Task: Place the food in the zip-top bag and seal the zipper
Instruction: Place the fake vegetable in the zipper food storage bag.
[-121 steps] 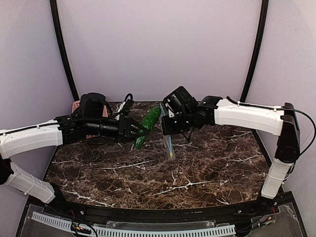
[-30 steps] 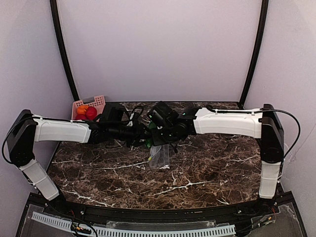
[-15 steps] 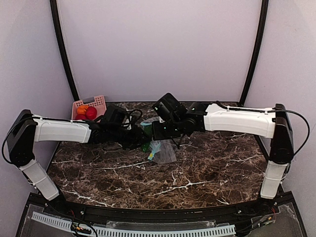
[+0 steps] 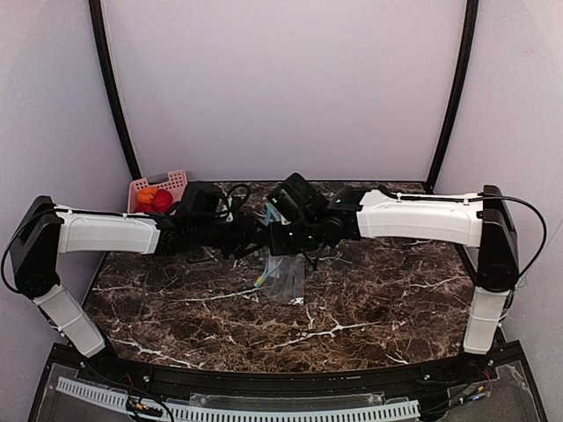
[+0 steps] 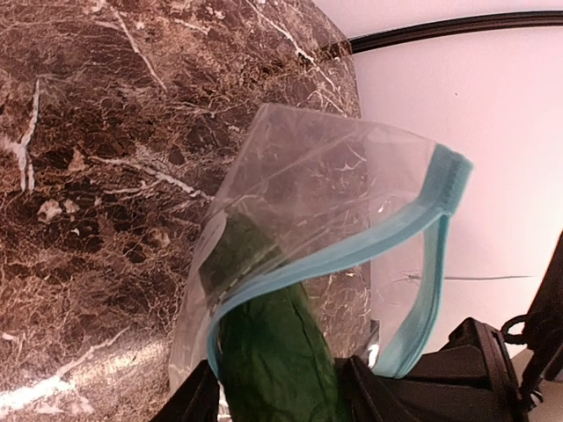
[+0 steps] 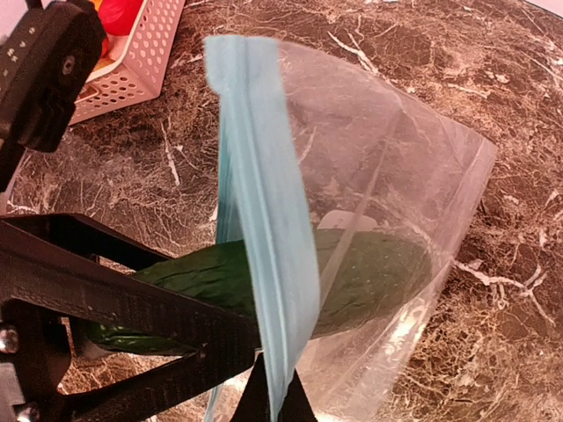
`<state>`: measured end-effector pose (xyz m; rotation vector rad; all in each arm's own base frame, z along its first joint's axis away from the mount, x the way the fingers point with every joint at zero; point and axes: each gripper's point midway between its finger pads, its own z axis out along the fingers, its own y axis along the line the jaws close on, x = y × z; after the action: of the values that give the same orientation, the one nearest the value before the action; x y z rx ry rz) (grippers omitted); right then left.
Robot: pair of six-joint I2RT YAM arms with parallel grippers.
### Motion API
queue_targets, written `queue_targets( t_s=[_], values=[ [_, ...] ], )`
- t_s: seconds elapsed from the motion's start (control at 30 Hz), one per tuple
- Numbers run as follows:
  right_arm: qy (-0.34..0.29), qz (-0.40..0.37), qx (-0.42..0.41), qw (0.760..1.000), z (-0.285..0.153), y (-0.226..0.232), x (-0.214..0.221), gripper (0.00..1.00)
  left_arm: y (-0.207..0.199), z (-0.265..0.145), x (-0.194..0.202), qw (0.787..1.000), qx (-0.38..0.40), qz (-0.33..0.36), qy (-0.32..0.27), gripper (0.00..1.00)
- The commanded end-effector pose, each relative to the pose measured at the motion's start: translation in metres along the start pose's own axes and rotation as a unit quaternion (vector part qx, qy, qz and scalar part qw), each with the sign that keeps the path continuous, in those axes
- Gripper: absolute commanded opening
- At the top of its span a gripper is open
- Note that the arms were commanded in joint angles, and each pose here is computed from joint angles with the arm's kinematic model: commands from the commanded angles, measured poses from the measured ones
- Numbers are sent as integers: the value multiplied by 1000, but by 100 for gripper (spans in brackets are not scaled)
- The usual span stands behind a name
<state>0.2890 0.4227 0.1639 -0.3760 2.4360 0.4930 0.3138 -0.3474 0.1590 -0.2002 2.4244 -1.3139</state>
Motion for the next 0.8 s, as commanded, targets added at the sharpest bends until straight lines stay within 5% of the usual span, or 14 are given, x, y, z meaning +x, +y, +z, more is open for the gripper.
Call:
queue_targets(
  t_s=[0.0,0.23,0.53,0.77],
  values=[
    [5,0,-3,1000,6,4,7,0,-19,-7,-5,999,32,-6,-11,48],
    [2,4,5,1000,5,0,5,0,-18,-4,8,999,36,4,22,53],
    [-1,26,12,1000,-3,-10,-2,0,-6,-26,22,993,-28,93,62,76],
    [-1,37,4,999,-4,-10,-7,0,-2,-32,36,990,-23,108,89,84]
  ],
)
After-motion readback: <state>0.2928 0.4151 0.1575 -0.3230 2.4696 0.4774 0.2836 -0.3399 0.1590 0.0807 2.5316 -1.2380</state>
